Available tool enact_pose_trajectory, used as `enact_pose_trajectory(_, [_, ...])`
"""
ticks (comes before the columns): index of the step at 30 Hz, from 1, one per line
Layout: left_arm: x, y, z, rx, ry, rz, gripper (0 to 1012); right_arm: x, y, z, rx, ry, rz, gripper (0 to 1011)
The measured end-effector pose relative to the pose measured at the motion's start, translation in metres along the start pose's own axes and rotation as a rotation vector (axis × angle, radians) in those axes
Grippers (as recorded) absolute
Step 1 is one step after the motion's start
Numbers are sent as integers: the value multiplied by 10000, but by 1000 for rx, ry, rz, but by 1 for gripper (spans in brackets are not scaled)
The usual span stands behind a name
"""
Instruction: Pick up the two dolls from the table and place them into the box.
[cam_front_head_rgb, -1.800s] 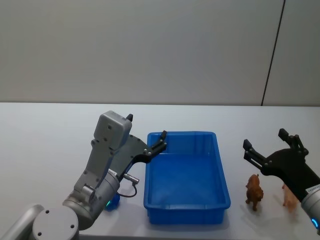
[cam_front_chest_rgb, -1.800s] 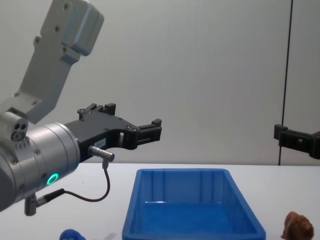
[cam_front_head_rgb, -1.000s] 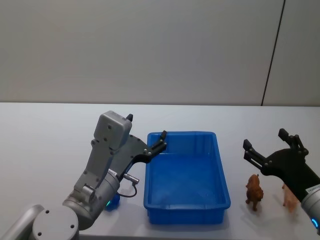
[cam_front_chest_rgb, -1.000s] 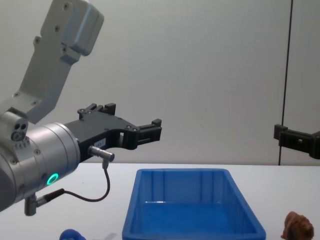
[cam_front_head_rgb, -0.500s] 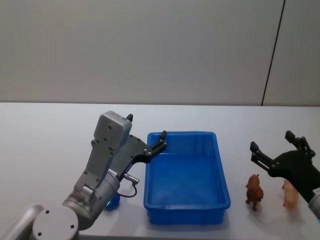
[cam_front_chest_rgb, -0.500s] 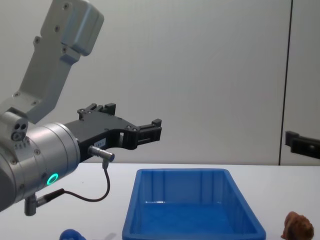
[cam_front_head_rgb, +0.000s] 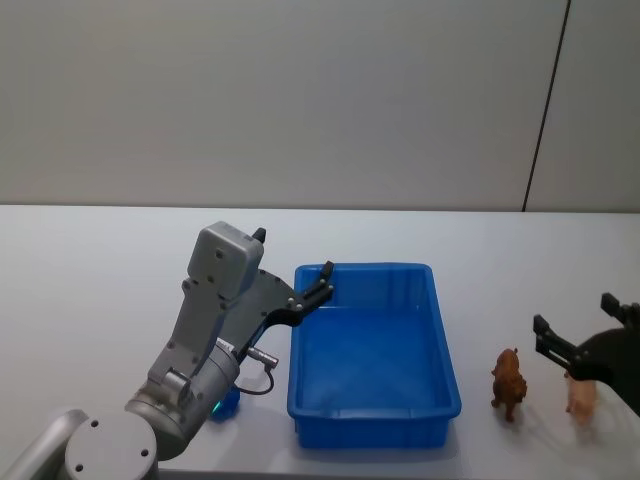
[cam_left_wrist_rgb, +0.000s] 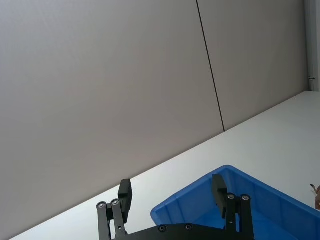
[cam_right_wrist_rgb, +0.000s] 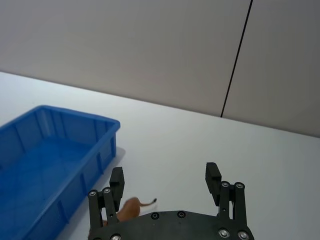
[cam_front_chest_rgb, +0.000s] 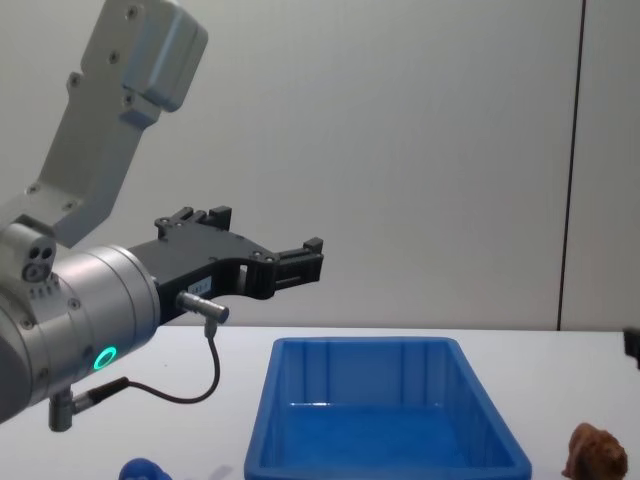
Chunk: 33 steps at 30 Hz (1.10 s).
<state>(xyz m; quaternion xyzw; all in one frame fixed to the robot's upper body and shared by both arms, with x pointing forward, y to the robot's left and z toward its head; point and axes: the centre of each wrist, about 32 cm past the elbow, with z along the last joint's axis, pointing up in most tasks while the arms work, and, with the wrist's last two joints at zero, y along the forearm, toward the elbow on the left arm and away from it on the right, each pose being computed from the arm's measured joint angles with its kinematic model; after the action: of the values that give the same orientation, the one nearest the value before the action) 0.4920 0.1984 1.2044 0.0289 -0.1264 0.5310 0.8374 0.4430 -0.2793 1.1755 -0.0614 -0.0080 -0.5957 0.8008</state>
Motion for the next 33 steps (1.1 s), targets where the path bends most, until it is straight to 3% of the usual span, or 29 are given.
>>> enact_pose_trajectory(12, [0,0,0,0,0,0,1001,106,-78,-146,-110,-32,-11,1001])
enact_pose_trajectory(33, [0,0,0,0,0,0,1001,108,-53,-298,-240,-40,-14,1001])
